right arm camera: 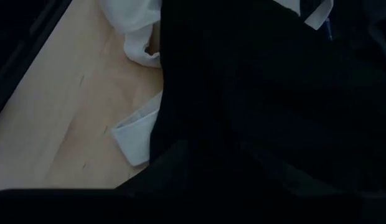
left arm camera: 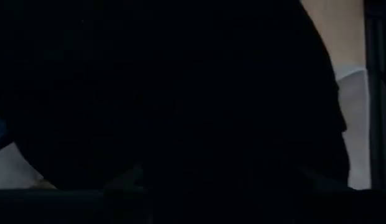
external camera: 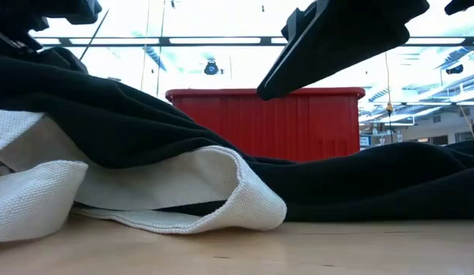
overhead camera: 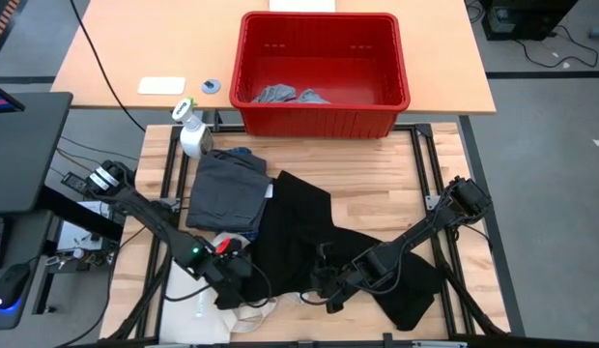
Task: Fold Laundry from Bin
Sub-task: Fold the black shirt
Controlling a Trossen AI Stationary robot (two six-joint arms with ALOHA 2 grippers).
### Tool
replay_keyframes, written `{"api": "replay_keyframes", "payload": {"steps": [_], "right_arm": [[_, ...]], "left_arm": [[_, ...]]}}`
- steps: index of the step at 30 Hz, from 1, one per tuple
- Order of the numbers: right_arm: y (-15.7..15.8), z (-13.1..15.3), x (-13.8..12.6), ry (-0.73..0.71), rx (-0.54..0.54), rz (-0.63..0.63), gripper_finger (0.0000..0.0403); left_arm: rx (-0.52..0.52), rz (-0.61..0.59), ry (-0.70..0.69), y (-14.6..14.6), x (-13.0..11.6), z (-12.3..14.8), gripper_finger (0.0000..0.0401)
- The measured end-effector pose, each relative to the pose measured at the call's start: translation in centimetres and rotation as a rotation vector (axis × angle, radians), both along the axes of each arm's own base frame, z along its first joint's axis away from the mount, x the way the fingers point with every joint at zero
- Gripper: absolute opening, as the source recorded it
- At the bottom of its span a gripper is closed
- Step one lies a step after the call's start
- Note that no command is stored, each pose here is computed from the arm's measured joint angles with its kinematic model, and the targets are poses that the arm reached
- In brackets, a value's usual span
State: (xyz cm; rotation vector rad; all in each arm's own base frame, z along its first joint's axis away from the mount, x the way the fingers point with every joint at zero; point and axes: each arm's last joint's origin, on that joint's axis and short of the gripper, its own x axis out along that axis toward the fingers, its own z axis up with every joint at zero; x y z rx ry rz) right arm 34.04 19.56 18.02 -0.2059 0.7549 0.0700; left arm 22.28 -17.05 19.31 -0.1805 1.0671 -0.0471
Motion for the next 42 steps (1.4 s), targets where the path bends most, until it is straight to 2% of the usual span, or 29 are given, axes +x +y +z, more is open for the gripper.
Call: {"api": "replay_keyframes", "payload": {"steps": [3, 7, 9, 15, 20, 24, 29, 32, 34, 39, 42], "right_arm": [[0.0, 0.0, 0.0, 0.000, 0.000, 0.000, 0.0146], [0.0, 0.0, 0.0, 0.001, 0.000, 0.001, 0.0146], [0.1, 0.0, -0.1, 0.003, -0.001, 0.002, 0.0146], [0.9, 0.0, -0.6, 0.000, -0.015, 0.020, 0.0146], [1.6, 0.1, -1.2, -0.050, -0.095, -0.034, 0.0146], [1.5, -0.1, -1.4, -0.039, -0.084, -0.088, 0.0145], [0.6, -1.0, -2.1, 0.113, -0.013, -0.148, 0.0145], [0.7, -1.1, -2.3, 0.153, 0.030, -0.140, 0.0145], [1.1, -1.2, -2.6, 0.201, 0.099, -0.108, 0.0145], [2.6, -1.9, -4.7, 0.480, 0.313, -0.079, 0.0143], [3.0, -2.4, -7.1, 0.686, 0.314, -0.159, 0.0137]], "left_arm": [[0.008, 0.005, -0.001, 0.4, 0.3, 0.0, 0.0150], [0.030, -0.051, -0.032, 0.4, 0.8, 0.7, 0.0046], [0.022, -0.084, -0.073, 0.0, 1.0, 1.9, 0.0014], [-0.008, -0.182, -0.223, -0.9, 0.2, 7.1, 0.0008], [0.017, -0.123, -0.268, -0.4, -2.2, 9.4, 0.0004], [0.036, -0.091, -0.258, -0.9, -4.0, 9.6, 0.0009], [0.040, -0.095, -0.217, -1.9, -5.4, 8.0, 0.0026], [0.056, -0.052, -0.206, -1.8, -5.6, 7.1, 0.0059], [0.064, -0.037, -0.196, -1.5, -5.5, 6.8, 0.0092], [0.064, -0.067, -0.149, -1.2, -5.4, 6.5, 0.0172], [0.049, -0.061, -0.158, -1.0, -5.0, 6.8, 0.0200]]}}
